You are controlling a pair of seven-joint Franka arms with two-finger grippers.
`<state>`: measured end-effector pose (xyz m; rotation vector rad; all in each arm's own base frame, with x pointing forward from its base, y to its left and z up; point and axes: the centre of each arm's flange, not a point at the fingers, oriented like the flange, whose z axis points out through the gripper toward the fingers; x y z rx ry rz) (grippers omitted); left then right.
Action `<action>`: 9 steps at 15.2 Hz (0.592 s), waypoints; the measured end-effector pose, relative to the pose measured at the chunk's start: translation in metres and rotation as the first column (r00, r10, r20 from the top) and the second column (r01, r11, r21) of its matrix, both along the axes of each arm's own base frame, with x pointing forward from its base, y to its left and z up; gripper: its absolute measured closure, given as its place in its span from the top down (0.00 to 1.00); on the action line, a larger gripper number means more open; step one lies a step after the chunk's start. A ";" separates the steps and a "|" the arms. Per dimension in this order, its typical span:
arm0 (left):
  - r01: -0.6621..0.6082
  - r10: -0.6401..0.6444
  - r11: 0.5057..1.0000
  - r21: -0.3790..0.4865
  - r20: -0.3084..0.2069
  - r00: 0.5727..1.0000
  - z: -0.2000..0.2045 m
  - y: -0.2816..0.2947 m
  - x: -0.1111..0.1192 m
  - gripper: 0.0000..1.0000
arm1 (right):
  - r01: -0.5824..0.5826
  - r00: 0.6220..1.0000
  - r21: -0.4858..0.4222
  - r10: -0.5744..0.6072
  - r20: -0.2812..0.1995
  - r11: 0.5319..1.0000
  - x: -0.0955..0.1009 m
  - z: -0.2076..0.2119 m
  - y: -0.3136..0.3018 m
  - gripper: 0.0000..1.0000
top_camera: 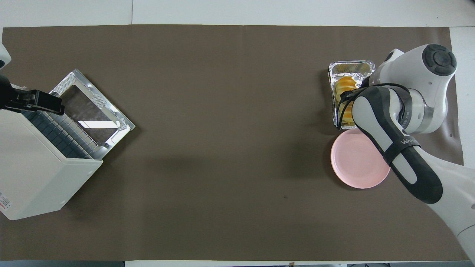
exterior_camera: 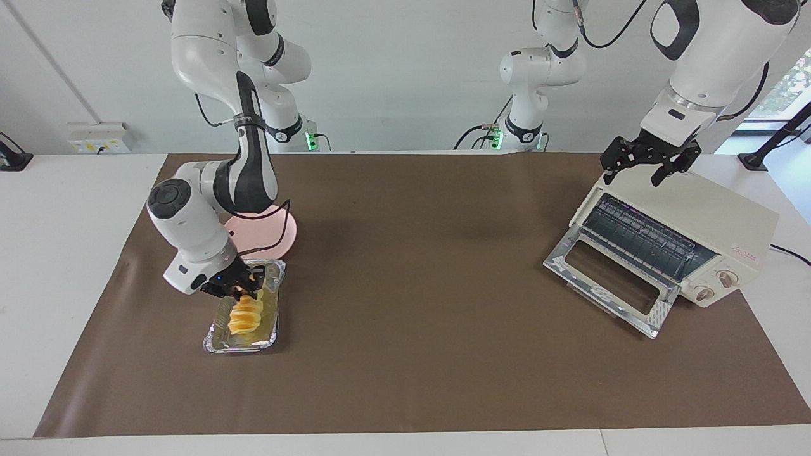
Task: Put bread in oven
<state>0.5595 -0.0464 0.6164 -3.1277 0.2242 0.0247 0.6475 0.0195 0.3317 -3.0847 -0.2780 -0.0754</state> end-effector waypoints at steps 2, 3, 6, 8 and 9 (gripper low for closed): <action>0.000 0.000 1.000 0.000 0.000 1.000 0.000 0.000 0.000 1.00 | 0.004 1.000 -0.001 -0.004 0.002 1.000 0.001 0.001 -0.002 0.88; 0.000 0.000 1.000 0.000 0.000 1.000 0.000 0.000 0.000 1.00 | 0.008 1.000 -0.002 -0.008 0.008 1.000 0.002 0.004 -0.006 0.97; 0.000 0.000 1.000 0.000 0.000 1.000 0.000 0.000 0.000 1.00 | 0.019 0.999 -0.004 -0.019 0.028 1.000 0.009 0.022 -0.038 1.00; 0.000 0.000 1.000 0.000 0.000 1.000 0.000 0.000 0.000 1.00 | 0.025 0.999 -0.005 -0.025 0.032 1.000 0.010 0.026 -0.058 1.00; 0.000 0.000 1.000 0.000 0.000 1.000 0.000 0.000 0.000 1.00 | 0.031 0.999 -0.005 -0.031 0.027 0.999 0.009 0.024 -0.063 1.00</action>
